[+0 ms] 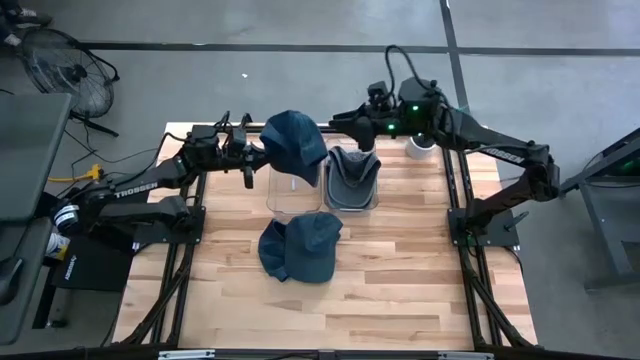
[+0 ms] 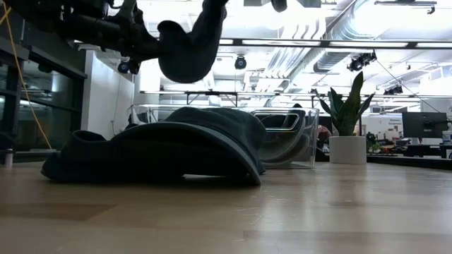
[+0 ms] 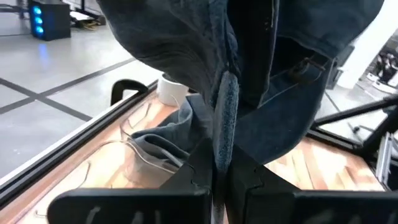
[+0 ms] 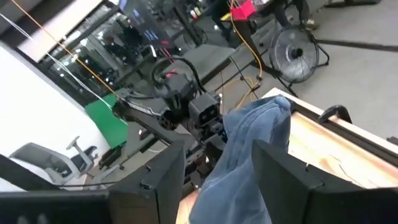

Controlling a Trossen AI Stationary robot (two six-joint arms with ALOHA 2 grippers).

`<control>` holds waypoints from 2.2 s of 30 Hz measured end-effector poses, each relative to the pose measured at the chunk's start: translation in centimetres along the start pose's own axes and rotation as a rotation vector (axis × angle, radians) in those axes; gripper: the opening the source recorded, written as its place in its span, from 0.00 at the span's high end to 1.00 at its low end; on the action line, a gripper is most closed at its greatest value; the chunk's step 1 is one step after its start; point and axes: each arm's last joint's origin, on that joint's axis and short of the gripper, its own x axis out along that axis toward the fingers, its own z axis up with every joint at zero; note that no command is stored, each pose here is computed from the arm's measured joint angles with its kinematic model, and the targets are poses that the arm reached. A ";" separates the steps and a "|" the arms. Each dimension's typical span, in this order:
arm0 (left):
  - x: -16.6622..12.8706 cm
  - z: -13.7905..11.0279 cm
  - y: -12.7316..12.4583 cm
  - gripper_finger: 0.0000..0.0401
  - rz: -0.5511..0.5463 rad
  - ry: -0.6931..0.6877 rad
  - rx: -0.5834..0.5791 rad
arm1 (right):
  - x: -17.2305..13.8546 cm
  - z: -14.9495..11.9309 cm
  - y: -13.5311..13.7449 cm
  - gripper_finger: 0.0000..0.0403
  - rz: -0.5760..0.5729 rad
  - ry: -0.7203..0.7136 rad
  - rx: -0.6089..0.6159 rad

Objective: Pick & Place hat
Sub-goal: Put the right blue cap into the left transparent bin

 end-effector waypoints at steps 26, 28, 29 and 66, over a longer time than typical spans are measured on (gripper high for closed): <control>-0.9 -2.8 0.6 0.99 0.269 0.211 -0.710 | -1.5 -6.4 1.6 1.00 -0.384 0.338 -0.113; -1.0 -3.1 0.6 0.99 0.281 0.231 -0.755 | -1.7 -6.8 1.6 1.00 -0.418 0.361 -0.123; -1.0 -3.1 0.6 0.99 0.285 0.236 -0.771 | -1.8 -7.0 1.6 1.00 -0.435 0.372 -0.127; 2.6 -3.9 1.9 0.97 0.342 0.487 -0.921 | -3.6 -9.3 1.4 1.00 -0.577 0.592 -0.268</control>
